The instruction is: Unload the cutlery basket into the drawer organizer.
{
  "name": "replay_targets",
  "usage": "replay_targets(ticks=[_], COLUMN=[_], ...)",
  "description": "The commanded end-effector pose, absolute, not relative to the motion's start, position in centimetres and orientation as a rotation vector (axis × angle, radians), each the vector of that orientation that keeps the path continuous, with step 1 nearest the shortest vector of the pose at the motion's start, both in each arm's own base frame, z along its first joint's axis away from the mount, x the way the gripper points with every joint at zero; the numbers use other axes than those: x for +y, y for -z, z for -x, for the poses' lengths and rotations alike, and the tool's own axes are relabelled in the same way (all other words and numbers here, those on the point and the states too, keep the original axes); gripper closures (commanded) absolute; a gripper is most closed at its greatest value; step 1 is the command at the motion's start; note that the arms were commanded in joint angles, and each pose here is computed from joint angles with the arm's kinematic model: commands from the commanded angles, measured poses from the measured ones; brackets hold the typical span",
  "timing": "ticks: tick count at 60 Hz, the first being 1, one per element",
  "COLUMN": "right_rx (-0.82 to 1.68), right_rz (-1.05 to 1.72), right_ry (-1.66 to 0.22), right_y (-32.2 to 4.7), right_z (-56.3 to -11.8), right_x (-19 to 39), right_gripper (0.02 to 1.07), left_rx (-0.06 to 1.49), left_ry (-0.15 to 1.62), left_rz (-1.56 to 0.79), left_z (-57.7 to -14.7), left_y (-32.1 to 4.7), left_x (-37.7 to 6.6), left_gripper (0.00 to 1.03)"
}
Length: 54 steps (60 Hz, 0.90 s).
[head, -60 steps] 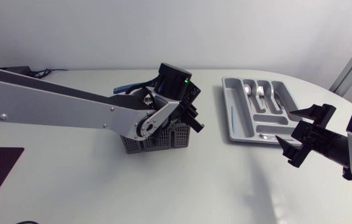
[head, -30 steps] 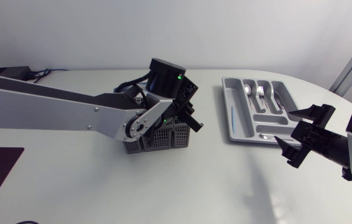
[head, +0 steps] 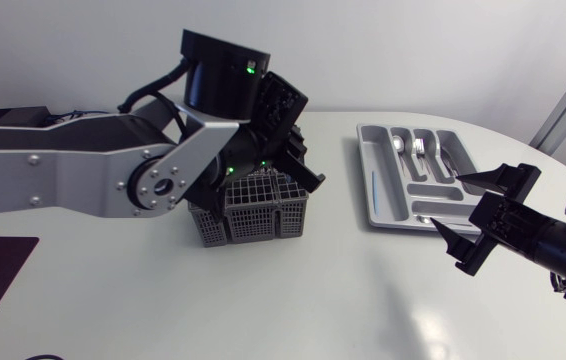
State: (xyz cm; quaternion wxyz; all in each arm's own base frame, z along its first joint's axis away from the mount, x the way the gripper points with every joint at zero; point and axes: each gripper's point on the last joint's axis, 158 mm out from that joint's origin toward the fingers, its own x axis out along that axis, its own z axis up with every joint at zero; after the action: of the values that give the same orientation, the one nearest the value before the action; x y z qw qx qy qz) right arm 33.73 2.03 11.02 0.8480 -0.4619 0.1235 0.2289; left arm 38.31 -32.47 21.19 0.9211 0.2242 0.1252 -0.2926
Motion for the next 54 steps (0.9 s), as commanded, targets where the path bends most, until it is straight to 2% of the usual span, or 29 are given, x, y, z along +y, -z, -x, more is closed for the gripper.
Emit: replay_targets(ticks=[1, 13, 22, 30, 38, 40, 45, 47, 51, 54], right_rx=[0.237, 0.187, 0.188, 0.208, 0.236, 0.239, 0.245, 0.25, 0.26, 0.263], right_rz=[0.9, 0.738, 0.622, 0.592, 0.588, 0.59, 0.591, 0.595, 0.601, 0.603], right_ry=[-0.5, -0.607, -0.714, -0.779, -0.79, -0.792, -0.792, -0.794, -0.795, -0.795], right_y=[-12.3, -15.8, -17.1, -16.4, -15.3, -15.1, -14.5, -14.2, -13.7, -13.5], right_z=[-33.0, -31.5, -30.6, -30.2, -30.3, -30.2, -30.1, -30.0, -29.9, -29.9], right_x=[3.5, 7.7, 11.0, 13.1, 13.2, 13.2, 13.2, 13.1, 12.9, 12.8], right_gripper=[0.07, 0.07, 0.07, 0.07, 0.07, 0.07, 0.07, 0.07, 0.07, 0.07], left_rx=[0.234, 0.208, 0.213, 0.237, 0.321, 0.347, 0.407, 0.422, 0.445, 0.449], left_ry=[0.605, 0.62, 0.662, 0.662, 0.684, 0.688, 0.717, 0.721, 0.725, 0.723], left_rz=[-0.424, -0.406, -0.379, -0.394, -0.436, -0.436, -0.412, -0.402, -0.407, -0.41], left_z=[-37.0, -35.2, -34.1, -34.5, -35.6, -35.9, -36.2, -36.4, -36.7, -37.0], left_y=[-22.9, -25.4, -26.3, -25.1, -21.1, -20.1, -18.0, -17.5, -16.1, -15.3], left_x=[-32.0, -31.4, -31.6, -31.3, -30.9, -30.8, -30.8, -30.9, -31.1, -31.1], left_gripper=[0.8, 0.8, 0.8, 0.8, 0.78, 0.73, 0.45, 0.38, 0.27, 0.23])
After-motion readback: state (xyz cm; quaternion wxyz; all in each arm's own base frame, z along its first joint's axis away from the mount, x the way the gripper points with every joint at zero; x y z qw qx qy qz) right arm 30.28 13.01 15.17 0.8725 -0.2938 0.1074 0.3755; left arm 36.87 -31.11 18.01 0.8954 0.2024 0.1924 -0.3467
